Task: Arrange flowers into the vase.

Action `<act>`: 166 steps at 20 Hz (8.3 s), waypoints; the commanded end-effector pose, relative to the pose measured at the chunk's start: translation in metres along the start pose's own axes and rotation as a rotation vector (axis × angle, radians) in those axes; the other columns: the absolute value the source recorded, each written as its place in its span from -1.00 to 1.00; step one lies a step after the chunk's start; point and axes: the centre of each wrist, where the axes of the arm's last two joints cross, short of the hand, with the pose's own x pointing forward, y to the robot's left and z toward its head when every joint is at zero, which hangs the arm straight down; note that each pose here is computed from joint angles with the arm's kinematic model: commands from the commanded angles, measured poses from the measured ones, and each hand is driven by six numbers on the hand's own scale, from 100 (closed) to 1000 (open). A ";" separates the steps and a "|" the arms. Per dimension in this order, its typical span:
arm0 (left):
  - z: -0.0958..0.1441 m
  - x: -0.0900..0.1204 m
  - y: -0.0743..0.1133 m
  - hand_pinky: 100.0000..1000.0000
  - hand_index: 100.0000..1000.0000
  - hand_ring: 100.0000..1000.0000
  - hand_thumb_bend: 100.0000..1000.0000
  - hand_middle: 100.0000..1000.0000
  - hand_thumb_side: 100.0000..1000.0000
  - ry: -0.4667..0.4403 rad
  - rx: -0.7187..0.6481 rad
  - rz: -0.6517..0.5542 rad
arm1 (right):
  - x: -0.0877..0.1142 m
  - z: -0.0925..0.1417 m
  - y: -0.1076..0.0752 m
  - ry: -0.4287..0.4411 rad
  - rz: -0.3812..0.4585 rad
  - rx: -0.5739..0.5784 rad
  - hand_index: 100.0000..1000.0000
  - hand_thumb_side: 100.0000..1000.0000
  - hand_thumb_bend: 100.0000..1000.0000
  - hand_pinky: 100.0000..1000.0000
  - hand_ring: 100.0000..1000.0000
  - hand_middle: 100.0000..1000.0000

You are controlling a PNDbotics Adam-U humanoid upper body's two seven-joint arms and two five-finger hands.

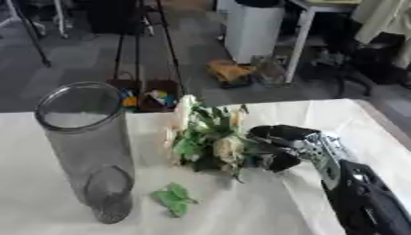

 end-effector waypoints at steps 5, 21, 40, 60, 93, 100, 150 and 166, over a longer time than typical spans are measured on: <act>-0.006 0.003 -0.001 0.57 0.78 0.68 -1.00 0.70 0.83 -0.025 -0.004 -0.001 | -0.004 0.005 -0.002 0.010 0.018 0.027 1.00 -0.20 -0.71 0.99 1.00 0.99; -0.006 0.003 -0.003 0.58 0.78 0.68 -1.00 0.70 0.84 -0.017 -0.008 0.003 | 0.003 0.000 -0.005 -0.020 -0.011 -0.109 0.00 -0.37 -1.00 0.06 -0.24 -0.57; -0.008 0.003 -0.003 0.58 0.78 0.66 -1.00 0.66 0.83 -0.012 -0.014 0.005 | -0.001 0.002 0.005 -0.048 -0.077 -0.452 -0.98 -0.40 -1.00 -0.58 -0.99 -1.00; -0.008 0.003 0.000 0.57 0.78 0.66 -1.00 0.66 0.81 -0.006 0.000 0.011 | 0.028 0.039 -0.083 -0.075 -0.291 -0.892 -1.00 -0.63 -1.00 -0.72 -1.00 -1.00; 0.000 0.003 0.011 0.56 0.78 0.65 -1.00 0.65 0.80 0.041 0.025 -0.016 | 0.065 0.112 -0.180 -0.549 -1.060 -1.050 -1.00 0.27 -1.00 -1.00 -1.00 -1.00; -0.001 0.003 0.012 0.56 0.78 0.65 -1.00 0.65 0.79 0.029 0.026 -0.014 | 0.084 0.111 -0.191 -0.674 -1.124 -1.124 -1.00 0.21 -1.00 -1.00 -1.00 -1.00; -0.007 0.003 0.008 0.57 0.78 0.65 -1.00 0.65 0.79 0.014 0.023 0.045 | 0.136 0.102 -0.212 -1.226 -1.527 -0.894 -1.00 0.12 -1.00 -1.00 -1.00 -1.00; -0.011 0.004 0.006 0.57 0.78 0.65 -1.00 0.65 0.80 0.013 0.027 0.069 | 0.126 0.097 -0.196 -1.046 -1.625 -0.820 -1.00 0.30 -1.00 -1.00 -1.00 -1.00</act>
